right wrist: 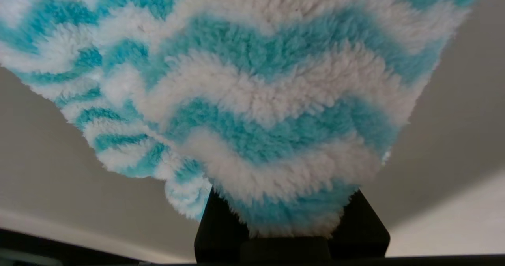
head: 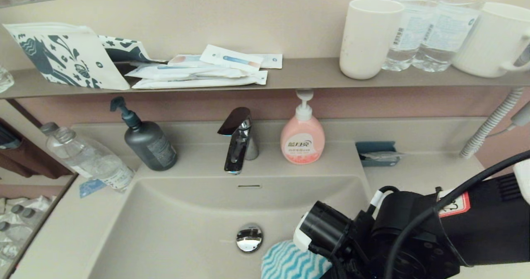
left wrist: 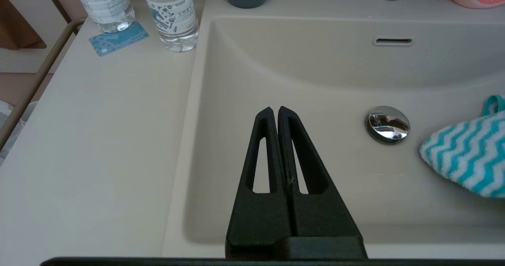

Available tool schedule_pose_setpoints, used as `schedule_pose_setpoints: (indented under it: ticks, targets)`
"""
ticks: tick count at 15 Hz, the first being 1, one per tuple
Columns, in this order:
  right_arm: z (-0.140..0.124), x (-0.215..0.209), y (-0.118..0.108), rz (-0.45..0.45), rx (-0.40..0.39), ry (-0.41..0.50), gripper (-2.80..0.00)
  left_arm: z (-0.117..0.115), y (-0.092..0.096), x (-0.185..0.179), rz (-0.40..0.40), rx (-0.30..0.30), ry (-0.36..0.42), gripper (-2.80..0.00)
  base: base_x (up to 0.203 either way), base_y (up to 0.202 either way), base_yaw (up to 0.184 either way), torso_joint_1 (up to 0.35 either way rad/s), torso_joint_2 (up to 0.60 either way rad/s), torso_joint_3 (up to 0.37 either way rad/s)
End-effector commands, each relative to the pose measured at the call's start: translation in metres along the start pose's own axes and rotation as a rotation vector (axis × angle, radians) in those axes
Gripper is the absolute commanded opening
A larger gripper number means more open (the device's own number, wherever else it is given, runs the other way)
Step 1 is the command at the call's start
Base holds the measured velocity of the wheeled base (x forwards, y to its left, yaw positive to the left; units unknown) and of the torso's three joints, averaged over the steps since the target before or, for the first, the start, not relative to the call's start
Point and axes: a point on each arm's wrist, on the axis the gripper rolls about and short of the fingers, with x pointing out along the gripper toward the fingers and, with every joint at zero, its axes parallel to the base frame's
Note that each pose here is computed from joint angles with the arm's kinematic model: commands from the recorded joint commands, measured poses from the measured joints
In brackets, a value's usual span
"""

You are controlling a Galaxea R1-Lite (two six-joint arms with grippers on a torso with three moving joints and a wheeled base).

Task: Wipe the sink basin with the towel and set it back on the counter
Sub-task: Wipe the sink

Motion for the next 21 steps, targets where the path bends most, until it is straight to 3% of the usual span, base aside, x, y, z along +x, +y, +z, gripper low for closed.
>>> schedule_pose_setpoints:
  ticks: [1, 9, 21]
  targets:
    - [-0.002, 0.018, 0.009, -0.015, -0.022, 0.056, -2.8, 0.0, 0.0, 0.0, 0.001, 0.0, 0.002, -2.8, 0.0, 0.0, 0.0, 0.0, 0.0, 0.0]
    - [-0.001, 0.063, 0.037, -0.019, -0.046, 0.09, -2.8, 0.0, 0.0, 0.0, 0.001, 0.0, 0.002, -2.8, 0.0, 0.0, 0.0, 0.0, 0.0, 0.0]
    - [-0.004, 0.06, 0.054, -0.005, -0.056, 0.083, -2.8, 0.0, 0.0, 0.0, 0.001, 0.0, 0.002, -2.8, 0.0, 0.0, 0.0, 0.0, 0.0, 0.0]
